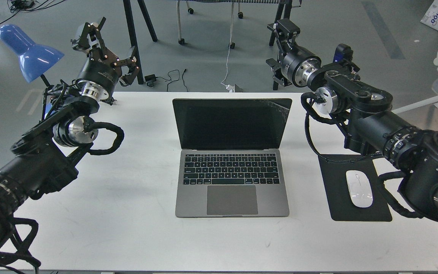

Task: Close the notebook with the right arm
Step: 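Raise the right gripper and move it toward the laptop's screen top edge, then lower the right gripper onto the top edge of the laptop screen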

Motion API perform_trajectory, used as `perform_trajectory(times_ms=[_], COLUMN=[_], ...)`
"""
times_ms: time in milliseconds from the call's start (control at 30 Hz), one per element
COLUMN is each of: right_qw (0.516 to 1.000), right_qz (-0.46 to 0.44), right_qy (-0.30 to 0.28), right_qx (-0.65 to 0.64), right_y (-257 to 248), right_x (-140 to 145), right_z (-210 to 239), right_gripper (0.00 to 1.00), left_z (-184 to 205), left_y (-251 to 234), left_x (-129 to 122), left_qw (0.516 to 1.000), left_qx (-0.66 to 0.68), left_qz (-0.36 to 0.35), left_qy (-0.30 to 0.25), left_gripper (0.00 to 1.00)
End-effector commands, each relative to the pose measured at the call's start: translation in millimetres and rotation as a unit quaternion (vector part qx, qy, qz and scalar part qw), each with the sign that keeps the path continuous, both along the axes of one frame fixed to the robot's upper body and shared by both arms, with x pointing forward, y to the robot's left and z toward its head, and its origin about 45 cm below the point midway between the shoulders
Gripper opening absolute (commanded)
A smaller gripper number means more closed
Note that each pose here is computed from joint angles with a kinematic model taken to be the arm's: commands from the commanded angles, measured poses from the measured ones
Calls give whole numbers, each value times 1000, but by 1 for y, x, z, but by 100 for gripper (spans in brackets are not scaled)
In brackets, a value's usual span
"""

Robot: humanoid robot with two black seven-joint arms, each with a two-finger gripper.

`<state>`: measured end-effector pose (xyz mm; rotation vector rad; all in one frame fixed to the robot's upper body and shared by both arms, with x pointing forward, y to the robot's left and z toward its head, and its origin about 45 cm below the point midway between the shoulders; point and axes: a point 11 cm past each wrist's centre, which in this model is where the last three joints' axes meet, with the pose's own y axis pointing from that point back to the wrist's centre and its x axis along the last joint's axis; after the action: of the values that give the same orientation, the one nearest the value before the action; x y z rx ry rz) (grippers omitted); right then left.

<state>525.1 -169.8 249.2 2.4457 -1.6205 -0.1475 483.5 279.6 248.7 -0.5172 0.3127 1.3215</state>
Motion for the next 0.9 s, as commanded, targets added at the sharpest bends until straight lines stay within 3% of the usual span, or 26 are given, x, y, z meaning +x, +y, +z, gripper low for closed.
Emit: perform_trajectory(times_ms=[0,867], right_qw=[1000,980], right_qz=[14,186], right_qy=[4,65], right_qx=[-15,-34], right_y=[4,35], right_x=[-3,-32], right_z=[-4,-27], right_gripper=[100,100], left_z=[0,0], left_y=[0,-1], left_x=[0,0], left_qw=[1000,1000], left_qx=[0,-2], left_qz=[0,0], left_qy=[0,0], left_gripper=[100,100])
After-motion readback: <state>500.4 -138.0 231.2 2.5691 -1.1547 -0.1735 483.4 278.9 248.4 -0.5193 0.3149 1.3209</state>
